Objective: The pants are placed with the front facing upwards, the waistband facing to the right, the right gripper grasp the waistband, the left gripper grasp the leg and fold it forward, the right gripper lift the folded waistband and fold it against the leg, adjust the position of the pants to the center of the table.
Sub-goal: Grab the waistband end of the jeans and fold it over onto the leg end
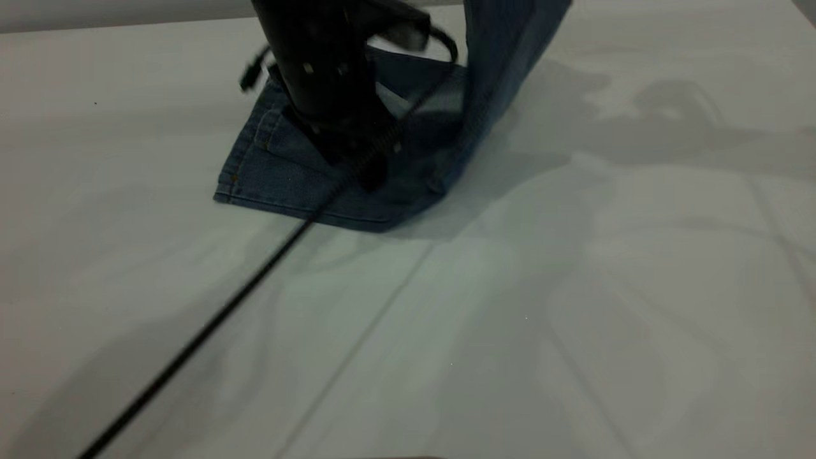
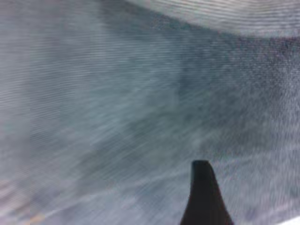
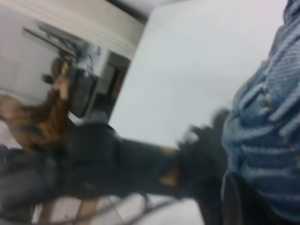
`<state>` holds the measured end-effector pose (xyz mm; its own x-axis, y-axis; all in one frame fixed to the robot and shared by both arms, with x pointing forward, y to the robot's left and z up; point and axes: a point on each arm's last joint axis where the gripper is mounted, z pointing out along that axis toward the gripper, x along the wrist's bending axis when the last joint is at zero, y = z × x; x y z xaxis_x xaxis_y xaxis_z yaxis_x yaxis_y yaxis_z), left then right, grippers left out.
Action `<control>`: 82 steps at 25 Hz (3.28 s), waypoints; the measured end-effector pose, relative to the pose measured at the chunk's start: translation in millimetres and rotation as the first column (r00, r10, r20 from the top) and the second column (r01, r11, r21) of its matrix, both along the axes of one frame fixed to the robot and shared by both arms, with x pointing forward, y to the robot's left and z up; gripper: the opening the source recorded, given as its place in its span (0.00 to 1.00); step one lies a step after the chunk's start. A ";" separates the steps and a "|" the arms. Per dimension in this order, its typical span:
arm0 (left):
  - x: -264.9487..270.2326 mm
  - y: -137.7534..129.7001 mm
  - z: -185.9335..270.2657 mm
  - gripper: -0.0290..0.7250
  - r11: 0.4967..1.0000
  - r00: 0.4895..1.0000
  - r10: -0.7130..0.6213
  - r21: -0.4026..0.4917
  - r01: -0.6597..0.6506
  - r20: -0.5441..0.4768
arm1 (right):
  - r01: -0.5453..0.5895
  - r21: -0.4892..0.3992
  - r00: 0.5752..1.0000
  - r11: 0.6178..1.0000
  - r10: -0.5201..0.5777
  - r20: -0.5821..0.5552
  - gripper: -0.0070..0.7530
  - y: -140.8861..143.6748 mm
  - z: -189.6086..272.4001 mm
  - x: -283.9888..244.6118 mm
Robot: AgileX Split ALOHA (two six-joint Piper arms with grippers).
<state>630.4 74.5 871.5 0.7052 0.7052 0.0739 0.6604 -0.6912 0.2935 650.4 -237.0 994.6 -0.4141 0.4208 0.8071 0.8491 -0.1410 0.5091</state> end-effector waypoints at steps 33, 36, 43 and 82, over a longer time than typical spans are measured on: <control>6.7 76.1 24.9 0.63 0.983 0.990 0.133 0.120 -0.137 0.043 | -0.193 -0.021 0.975 0.981 0.194 0.110 0.10 82.4 1.7 -17.7; 4.1 80.6 71.7 0.63 0.985 0.984 0.112 0.116 -0.128 0.141 | -0.182 -0.046 0.976 0.982 0.187 0.114 0.10 88.5 -0.2 -17.7; -16.5 113.7 189.7 0.63 0.961 0.878 0.256 -0.013 -0.275 0.403 | -0.127 -0.148 0.974 0.981 0.152 0.166 0.10 122.6 -6.5 -20.2; -78.0 133.9 288.9 0.63 0.915 0.758 0.402 -0.249 -0.317 0.514 | -0.247 -0.383 0.959 0.890 0.281 0.033 0.68 287.6 -37.0 -46.6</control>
<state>552.4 208.5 1160.4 0.2685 0.9310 0.2473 0.5520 -0.3591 0.7525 603.8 50.6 957.6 -0.6115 0.5481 0.5706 0.7798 0.2957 0.5517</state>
